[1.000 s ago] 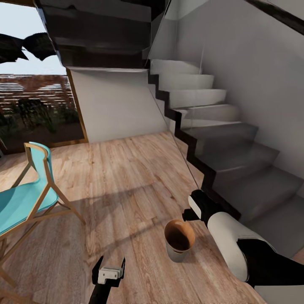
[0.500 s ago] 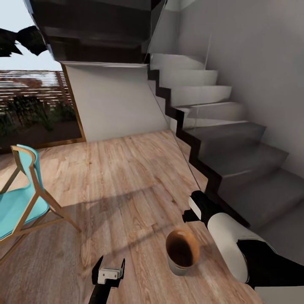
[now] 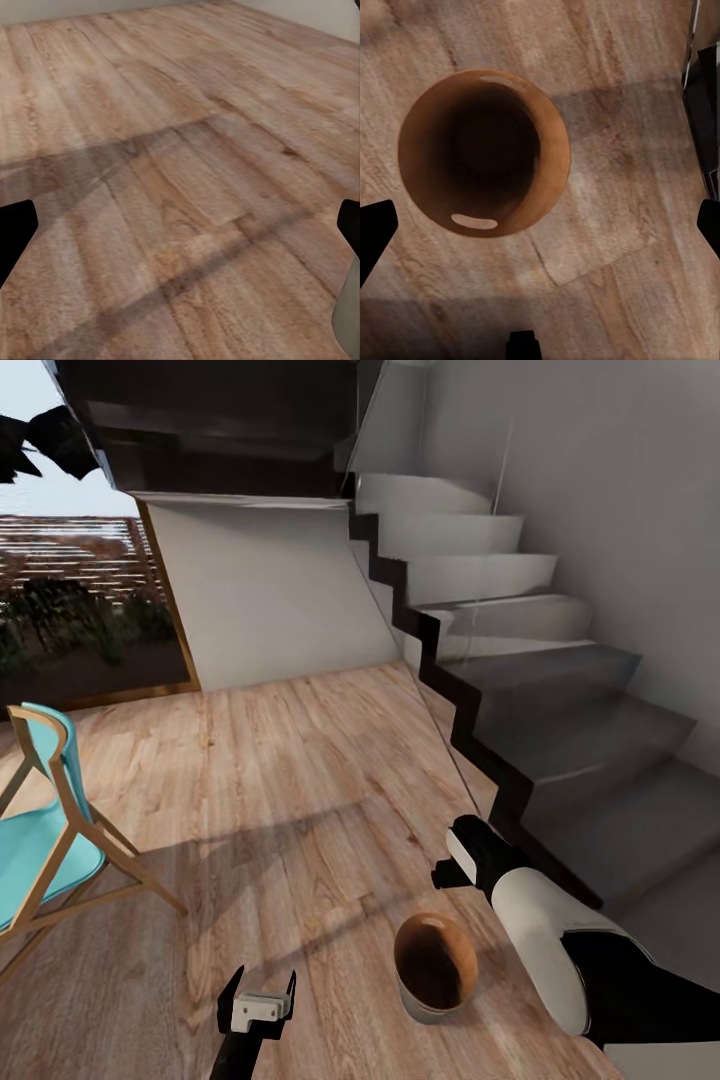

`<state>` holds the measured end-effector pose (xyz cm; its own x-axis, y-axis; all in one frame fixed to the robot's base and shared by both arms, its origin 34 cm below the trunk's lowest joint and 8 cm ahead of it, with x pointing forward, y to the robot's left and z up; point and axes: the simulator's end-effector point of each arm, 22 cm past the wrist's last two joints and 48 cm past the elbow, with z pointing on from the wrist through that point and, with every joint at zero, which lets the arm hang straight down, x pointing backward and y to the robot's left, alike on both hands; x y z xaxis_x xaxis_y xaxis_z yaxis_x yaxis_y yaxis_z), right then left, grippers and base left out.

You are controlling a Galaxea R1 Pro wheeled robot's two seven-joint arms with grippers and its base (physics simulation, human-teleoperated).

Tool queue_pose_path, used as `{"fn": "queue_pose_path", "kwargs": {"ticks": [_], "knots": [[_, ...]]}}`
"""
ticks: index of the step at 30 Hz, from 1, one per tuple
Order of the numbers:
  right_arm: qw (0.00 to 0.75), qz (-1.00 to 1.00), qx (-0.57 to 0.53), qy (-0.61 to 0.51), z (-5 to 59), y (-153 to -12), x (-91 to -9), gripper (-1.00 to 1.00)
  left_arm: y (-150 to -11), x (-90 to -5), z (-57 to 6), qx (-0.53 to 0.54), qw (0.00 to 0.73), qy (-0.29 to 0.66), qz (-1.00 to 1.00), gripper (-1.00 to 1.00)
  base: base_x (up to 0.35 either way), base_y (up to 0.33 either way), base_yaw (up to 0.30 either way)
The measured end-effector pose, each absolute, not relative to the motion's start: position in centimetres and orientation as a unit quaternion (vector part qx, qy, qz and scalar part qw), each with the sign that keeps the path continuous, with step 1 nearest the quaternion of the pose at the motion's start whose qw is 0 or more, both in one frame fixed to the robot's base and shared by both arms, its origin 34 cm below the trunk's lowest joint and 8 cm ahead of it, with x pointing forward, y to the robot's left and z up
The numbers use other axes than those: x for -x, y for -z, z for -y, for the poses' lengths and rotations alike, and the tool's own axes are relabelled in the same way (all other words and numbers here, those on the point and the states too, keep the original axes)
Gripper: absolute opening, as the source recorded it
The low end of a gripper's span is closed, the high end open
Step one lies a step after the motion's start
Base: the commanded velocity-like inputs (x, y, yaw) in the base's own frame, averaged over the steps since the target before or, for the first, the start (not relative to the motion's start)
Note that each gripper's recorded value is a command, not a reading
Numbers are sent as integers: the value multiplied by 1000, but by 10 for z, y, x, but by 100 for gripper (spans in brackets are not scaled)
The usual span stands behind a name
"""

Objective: Put the three can of soda from the living room inside the tash can in the kitchen.

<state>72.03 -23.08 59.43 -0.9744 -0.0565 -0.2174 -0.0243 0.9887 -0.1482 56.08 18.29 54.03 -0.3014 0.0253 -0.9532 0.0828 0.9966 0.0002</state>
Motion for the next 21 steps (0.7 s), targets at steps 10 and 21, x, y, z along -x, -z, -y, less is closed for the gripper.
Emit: {"fn": "queue_pose_path", "kwargs": {"ticks": [10,21], "knots": [[109,-991,24,76,231,-585,-720,100,-535,-559,-183,-32,586,25,-810,100,3,0,0],[101,-991,29,83,237,-561,-714,100,-517,-555,-182,-31,579,25,-815,100,0,0,0]]}}
